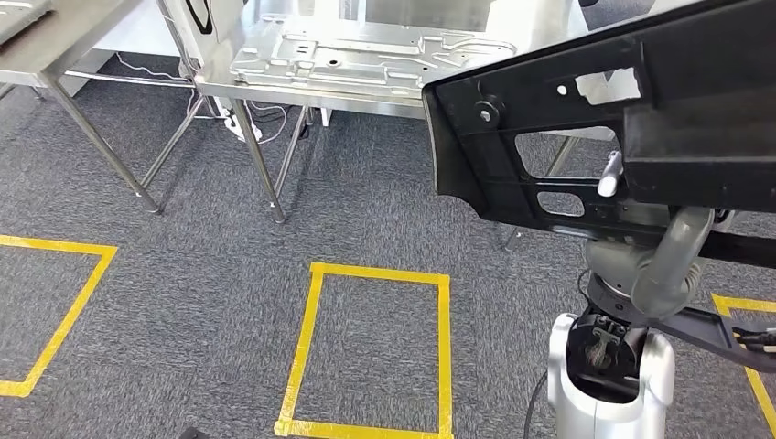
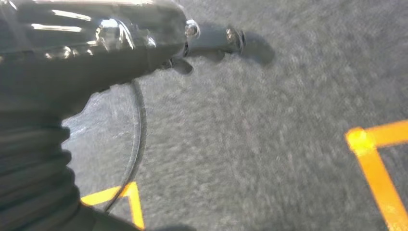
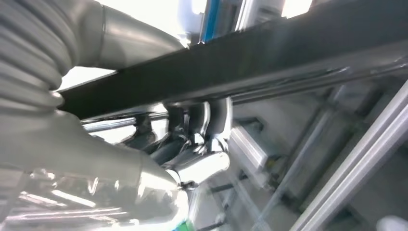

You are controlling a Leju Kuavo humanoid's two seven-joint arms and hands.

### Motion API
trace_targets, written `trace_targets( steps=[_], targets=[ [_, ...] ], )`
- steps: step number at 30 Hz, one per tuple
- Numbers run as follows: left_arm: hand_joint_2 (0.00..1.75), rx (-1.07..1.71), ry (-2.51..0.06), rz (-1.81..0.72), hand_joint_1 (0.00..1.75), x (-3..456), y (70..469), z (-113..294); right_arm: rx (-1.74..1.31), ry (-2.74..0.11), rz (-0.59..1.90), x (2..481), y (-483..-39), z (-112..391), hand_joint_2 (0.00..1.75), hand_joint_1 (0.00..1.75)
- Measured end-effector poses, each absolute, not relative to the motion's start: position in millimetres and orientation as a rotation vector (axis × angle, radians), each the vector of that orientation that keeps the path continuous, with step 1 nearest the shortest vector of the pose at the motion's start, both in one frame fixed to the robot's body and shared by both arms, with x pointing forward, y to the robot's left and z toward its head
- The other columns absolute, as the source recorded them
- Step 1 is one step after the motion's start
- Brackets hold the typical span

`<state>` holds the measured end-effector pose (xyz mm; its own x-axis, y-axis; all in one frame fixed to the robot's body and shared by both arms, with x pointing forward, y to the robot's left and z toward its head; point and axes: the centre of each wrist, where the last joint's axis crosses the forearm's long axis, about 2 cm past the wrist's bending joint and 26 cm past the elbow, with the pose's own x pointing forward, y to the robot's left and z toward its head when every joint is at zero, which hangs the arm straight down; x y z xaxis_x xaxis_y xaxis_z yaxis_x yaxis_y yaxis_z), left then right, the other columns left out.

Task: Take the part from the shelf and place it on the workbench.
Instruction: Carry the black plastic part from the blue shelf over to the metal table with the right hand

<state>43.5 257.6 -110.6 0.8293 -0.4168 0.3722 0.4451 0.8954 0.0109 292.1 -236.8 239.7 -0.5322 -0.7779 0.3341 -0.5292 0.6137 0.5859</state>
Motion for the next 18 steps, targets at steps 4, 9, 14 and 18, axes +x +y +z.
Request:
trace_targets(
  steps=[4,9,14,18],
  targets=[
    [1.75,-0.076,-0.385,-0.459,0.00,47.5,257.5,-110.1,1.026,-2.269,-0.566,293.0,-237.2,242.0,1.75,1.75],
    [1.75,-0.071,-0.381,-0.460,0.00,46.8,259.4,-110.3,1.025,-2.270,-0.568,293.1,-237.5,242.2,1.75,1.75],
    [1.75,-0.070,-0.382,-0.461,0.00,47.5,260.0,-110.3,1.024,-2.273,-0.569,293.5,-238.1,242.7,1.75,1.75],
    [1.75,-0.070,-0.379,-0.462,0.00,46.7,259.8,-110.4,1.024,-2.274,-0.567,293.7,-238.3,243.1,1.75,1.75]
  ],
)
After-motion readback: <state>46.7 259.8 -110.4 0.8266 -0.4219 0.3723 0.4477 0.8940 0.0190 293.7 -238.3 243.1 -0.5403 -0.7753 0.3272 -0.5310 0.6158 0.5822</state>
